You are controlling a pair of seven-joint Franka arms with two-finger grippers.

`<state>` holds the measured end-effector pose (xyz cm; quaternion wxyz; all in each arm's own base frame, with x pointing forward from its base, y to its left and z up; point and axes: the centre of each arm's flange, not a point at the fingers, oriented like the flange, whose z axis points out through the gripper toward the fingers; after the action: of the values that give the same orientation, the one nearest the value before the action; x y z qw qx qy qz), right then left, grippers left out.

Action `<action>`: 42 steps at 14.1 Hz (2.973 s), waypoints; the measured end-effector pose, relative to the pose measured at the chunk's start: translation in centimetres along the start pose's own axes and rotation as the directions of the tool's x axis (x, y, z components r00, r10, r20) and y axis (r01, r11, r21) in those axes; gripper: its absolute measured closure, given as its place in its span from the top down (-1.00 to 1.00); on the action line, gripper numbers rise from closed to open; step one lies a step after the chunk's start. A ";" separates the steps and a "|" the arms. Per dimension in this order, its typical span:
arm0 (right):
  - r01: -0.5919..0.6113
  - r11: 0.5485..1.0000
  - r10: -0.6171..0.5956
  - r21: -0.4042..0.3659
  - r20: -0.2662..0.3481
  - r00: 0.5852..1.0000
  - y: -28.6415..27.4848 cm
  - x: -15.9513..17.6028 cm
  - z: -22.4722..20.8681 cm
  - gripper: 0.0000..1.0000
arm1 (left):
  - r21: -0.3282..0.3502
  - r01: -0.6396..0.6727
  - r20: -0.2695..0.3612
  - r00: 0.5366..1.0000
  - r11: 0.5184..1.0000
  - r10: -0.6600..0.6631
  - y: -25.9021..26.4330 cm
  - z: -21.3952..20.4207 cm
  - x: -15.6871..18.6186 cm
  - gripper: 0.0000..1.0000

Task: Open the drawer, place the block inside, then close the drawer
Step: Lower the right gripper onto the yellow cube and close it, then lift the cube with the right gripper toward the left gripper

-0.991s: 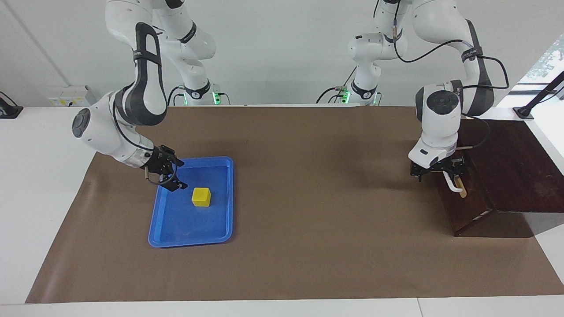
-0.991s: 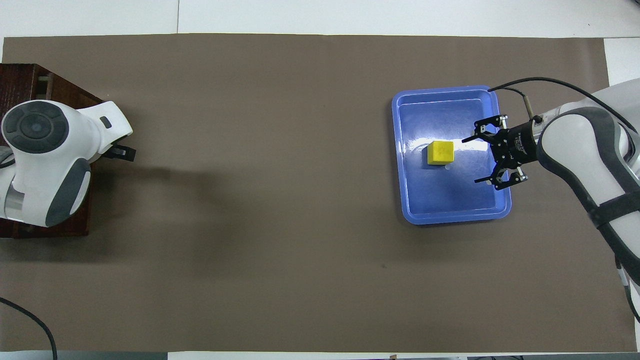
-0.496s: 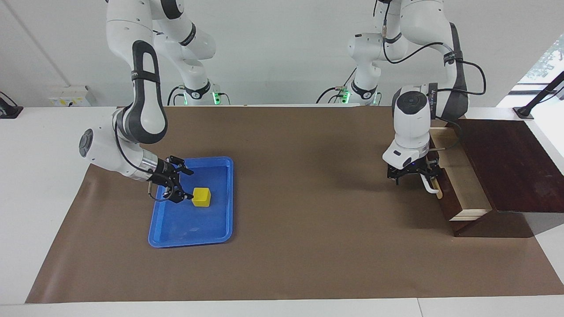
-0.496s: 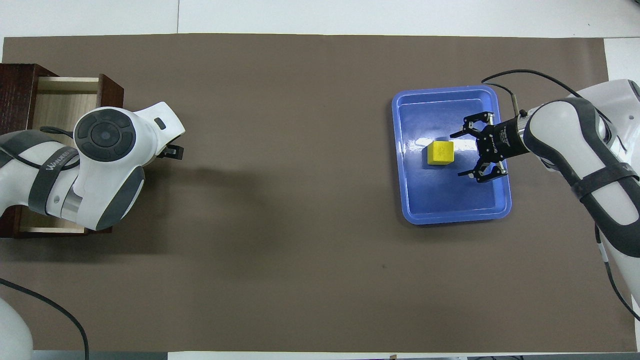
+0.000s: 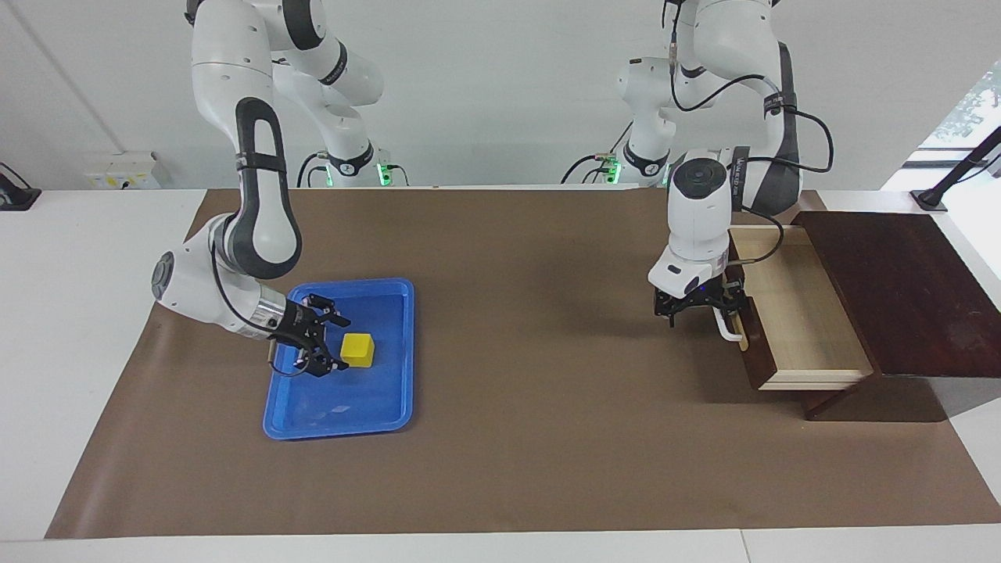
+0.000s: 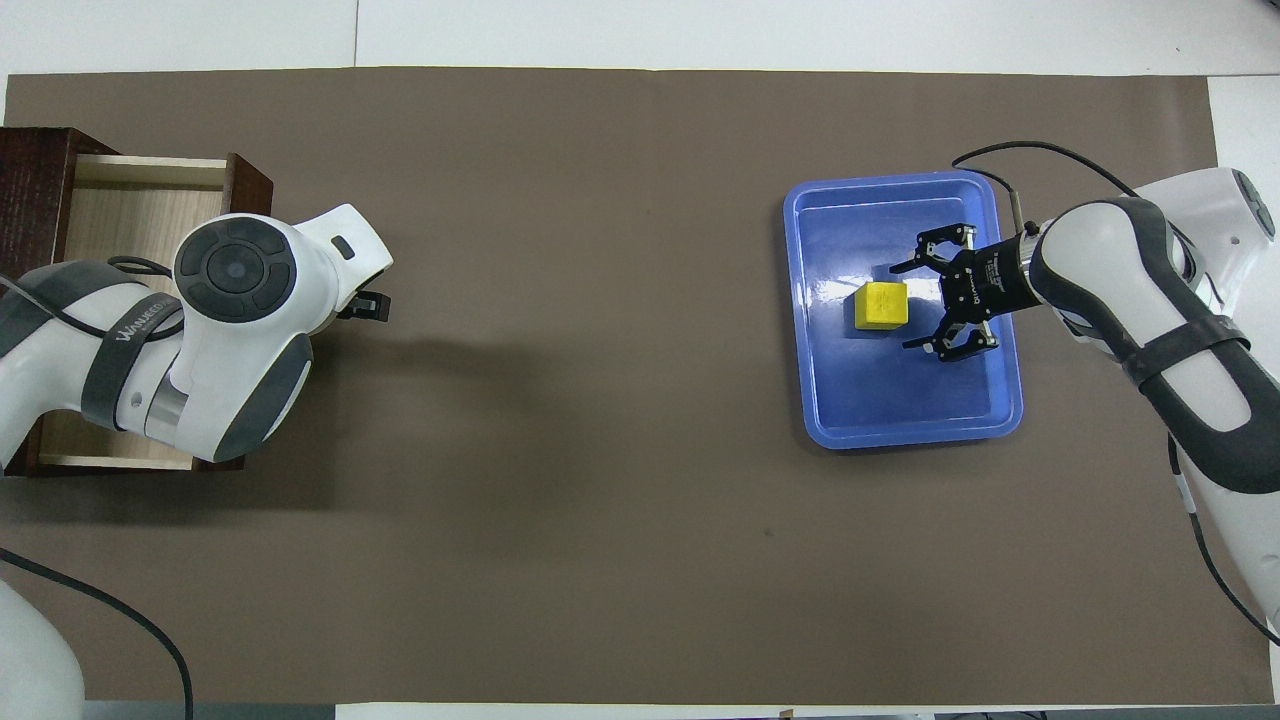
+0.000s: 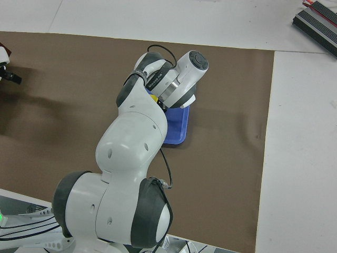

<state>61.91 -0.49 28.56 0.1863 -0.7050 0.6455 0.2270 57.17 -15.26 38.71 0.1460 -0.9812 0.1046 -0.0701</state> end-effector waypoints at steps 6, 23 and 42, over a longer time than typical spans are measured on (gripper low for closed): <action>0.009 1.000 -0.009 0.006 -0.007 1.000 0.1 0.2 0.4 1.00 | -0.039 0.149 0.101 0.984 0.988 -0.144 -2.5 -8.4 2.6 1.00; 0.151 0.988 -0.152 0.042 0.019 0.988 -2.7 -3.7 -3.9 0.12 | 0.077 0.972 0.312 0.187 0.221 -0.931 5.1 -15.5 1.5 1.00; 0.064 0.998 -0.063 -0.005 0.037 0.997 -2.8 -32.9 3.3 0.12 | 0.112 0.928 0.371 -0.370 -0.354 -0.852 18.7 -17.5 0.7 1.00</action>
<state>62.34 28.80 44.17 0.2033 -0.7214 0.6186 0.2359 51.47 -37.66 49.70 -0.0837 -0.6511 -0.7544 0.0060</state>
